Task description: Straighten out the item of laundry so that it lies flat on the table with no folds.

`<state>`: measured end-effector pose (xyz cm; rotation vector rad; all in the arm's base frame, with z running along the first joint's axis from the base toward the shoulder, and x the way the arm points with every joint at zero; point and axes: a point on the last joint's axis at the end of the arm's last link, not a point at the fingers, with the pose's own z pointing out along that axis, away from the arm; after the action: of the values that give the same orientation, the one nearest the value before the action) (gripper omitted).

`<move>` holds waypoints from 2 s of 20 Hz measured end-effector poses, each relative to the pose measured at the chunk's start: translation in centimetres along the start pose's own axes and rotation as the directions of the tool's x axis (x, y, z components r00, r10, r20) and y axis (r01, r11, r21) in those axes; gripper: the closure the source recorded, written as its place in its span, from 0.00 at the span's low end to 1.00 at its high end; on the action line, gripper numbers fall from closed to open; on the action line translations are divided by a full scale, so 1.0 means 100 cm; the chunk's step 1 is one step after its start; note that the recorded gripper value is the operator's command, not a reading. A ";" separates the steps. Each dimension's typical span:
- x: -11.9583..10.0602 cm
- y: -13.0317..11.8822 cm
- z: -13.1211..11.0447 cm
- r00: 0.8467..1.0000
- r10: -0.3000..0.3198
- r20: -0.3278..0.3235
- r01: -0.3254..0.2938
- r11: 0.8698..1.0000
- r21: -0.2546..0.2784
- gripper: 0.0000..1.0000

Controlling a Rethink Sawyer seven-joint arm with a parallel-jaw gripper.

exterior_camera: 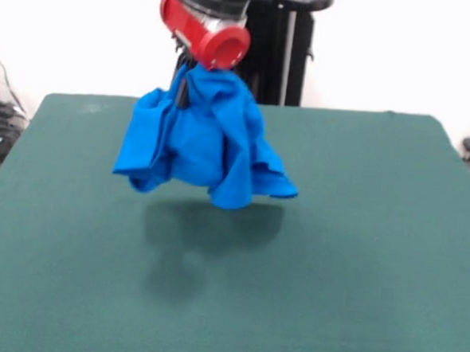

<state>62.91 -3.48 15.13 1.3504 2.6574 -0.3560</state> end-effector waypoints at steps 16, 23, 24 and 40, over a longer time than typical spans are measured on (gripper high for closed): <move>-0.013 0.007 -0.050 0.960 -0.113 0.257 0.151 0.979 -0.135 1.00; -0.054 0.002 -0.015 0.916 0.081 0.393 0.115 0.885 -0.452 1.00; -0.056 0.000 -0.011 0.914 0.096 0.395 0.111 0.875 -0.471 1.00; 0.003 0.011 0.058 0.908 0.222 0.356 0.130 0.657 -0.742 1.00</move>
<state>63.69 -4.15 9.35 0.9098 1.9975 0.4132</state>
